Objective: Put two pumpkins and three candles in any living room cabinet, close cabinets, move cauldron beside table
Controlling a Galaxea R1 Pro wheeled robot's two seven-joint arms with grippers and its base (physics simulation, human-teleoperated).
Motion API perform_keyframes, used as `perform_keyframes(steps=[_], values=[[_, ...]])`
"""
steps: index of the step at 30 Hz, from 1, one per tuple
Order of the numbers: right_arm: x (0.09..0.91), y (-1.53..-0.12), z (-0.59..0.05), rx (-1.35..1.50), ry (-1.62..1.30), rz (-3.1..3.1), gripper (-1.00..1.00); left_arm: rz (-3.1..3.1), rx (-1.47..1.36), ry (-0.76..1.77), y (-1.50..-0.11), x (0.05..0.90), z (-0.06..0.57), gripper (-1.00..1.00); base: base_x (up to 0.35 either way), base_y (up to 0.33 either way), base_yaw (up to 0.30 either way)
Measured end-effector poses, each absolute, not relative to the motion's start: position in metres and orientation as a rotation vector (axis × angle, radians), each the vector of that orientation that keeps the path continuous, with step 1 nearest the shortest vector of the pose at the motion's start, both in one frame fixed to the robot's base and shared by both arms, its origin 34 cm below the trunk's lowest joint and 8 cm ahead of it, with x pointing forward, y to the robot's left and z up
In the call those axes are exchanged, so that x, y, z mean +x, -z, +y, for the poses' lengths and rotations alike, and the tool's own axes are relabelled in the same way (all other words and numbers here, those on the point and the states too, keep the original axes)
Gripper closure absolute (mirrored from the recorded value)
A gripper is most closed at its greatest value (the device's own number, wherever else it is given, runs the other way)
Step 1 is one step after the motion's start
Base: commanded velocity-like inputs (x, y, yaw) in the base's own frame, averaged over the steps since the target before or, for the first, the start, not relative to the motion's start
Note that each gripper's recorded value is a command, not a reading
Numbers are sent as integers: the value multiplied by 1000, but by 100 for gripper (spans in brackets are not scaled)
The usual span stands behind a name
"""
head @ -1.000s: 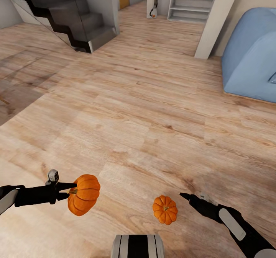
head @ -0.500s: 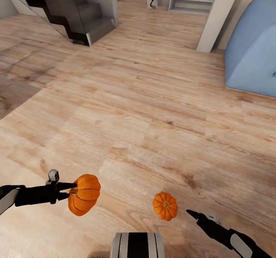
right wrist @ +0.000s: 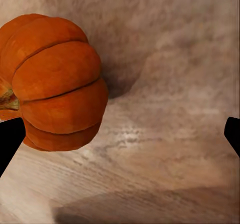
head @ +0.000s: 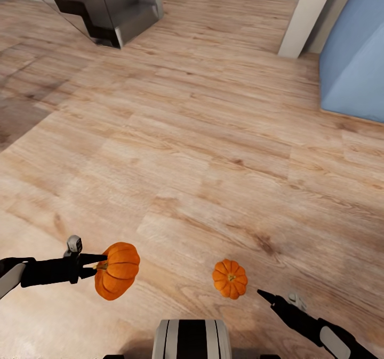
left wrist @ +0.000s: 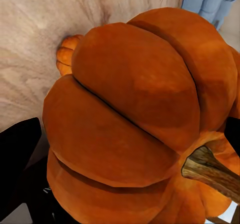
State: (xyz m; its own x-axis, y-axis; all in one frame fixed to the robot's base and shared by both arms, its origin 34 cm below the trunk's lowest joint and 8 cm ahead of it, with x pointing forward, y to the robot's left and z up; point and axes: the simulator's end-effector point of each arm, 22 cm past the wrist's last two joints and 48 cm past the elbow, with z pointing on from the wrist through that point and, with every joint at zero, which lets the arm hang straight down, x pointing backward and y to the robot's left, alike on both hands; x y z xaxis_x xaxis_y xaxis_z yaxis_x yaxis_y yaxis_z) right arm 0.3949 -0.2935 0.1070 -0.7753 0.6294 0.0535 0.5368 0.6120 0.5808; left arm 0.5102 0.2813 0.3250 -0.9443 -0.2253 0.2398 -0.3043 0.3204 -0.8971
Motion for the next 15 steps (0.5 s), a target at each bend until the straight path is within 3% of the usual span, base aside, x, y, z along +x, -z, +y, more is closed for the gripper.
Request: perform_keyframes(steps=[15], values=[[397, -105, -299, 961, -878, 2681, -100, -2484, 513, -1714, -320, 508, 281, 100, 0, 0, 0]])
